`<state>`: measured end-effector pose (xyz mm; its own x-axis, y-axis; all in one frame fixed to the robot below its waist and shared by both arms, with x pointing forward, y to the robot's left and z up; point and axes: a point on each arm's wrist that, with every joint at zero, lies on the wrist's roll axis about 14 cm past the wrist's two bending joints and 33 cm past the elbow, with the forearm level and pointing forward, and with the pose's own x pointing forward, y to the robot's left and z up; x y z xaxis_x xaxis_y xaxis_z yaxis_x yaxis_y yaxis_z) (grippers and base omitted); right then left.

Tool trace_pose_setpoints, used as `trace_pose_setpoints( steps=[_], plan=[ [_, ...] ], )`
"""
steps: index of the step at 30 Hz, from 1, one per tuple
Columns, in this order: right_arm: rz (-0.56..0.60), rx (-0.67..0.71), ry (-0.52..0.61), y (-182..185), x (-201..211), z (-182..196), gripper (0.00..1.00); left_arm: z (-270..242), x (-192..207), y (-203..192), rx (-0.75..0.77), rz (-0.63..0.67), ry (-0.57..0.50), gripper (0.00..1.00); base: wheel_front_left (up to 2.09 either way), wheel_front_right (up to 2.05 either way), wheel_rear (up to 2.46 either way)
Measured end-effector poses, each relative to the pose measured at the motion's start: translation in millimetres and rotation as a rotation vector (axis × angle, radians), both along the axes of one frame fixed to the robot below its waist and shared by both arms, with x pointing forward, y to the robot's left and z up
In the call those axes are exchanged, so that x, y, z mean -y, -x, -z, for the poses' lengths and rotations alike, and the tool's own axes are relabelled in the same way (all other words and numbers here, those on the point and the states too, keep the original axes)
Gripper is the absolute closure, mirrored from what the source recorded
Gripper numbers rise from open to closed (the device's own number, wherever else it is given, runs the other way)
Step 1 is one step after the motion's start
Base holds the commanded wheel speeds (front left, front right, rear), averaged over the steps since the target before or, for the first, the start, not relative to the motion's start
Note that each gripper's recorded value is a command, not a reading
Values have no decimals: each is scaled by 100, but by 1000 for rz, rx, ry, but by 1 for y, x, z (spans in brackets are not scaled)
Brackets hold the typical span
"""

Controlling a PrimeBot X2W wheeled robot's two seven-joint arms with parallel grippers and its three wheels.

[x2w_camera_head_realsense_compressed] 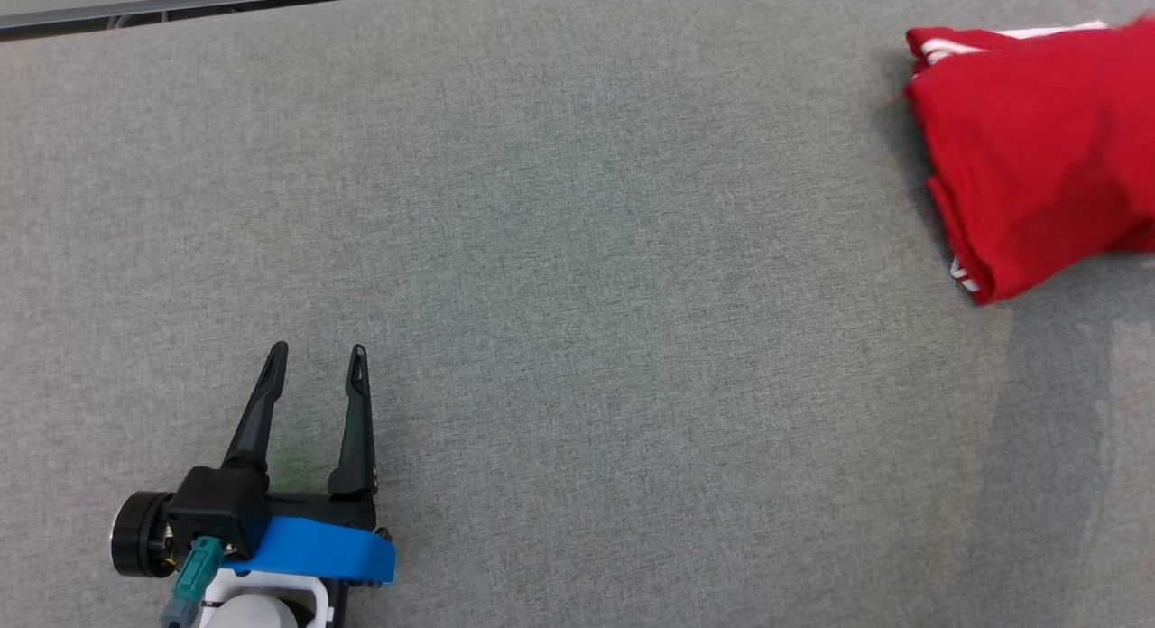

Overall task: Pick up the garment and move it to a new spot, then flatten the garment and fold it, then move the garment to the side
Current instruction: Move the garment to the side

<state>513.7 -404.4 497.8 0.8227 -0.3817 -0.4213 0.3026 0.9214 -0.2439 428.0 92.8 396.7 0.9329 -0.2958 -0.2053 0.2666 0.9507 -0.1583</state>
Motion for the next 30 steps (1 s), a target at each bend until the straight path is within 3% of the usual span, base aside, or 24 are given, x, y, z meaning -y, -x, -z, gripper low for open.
trace_pose_setpoints(
  steps=[7,19,24,30],
  plan=[
    [-47,19,0,-9,-21,5,0,-1,0,-2,10,0,-4,0,0,0,0],
    [-314,284,36,-29,-113,-55,0,-50,-27,-2,112,-117,61,0,0,0,0],
    [-400,423,-23,-17,-160,-67,0,-69,-52,11,141,-198,91,0,0,0,0],
    [-443,498,-135,15,-207,-51,0,-76,-84,33,149,-297,83,0,0,0,0]
  ],
)
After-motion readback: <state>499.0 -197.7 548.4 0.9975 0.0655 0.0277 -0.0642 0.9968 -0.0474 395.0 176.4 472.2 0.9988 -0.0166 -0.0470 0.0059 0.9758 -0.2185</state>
